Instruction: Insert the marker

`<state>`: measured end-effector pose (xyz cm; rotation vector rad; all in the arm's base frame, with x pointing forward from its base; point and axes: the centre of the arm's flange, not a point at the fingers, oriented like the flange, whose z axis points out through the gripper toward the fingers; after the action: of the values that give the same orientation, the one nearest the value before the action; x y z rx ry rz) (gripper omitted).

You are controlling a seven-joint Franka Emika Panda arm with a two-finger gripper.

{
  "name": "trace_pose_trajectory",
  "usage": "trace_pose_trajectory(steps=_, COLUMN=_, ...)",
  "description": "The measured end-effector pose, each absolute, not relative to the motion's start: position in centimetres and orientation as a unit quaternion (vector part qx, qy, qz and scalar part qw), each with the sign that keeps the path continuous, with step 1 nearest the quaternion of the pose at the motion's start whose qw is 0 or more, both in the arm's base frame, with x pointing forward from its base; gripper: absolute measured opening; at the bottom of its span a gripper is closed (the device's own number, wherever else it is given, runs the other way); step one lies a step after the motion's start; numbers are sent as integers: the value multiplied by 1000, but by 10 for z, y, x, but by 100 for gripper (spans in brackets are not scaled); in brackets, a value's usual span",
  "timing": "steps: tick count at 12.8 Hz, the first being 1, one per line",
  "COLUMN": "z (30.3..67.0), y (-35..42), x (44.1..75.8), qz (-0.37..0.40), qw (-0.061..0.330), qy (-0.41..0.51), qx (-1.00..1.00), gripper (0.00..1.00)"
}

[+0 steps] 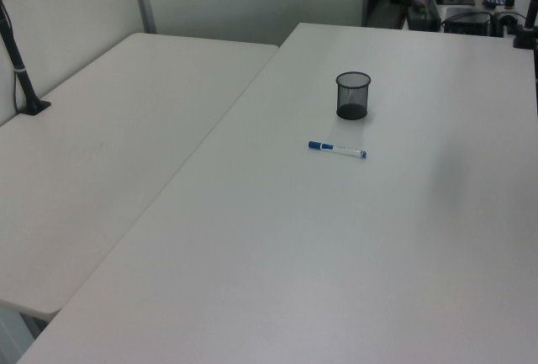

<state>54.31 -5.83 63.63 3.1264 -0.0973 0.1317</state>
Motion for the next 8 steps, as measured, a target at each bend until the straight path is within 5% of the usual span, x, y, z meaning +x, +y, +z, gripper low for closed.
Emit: trace_pose_trajectory(steps=8, z=605, y=-59, x=554, qz=11, qw=11, qy=36, qx=999, gripper=100)
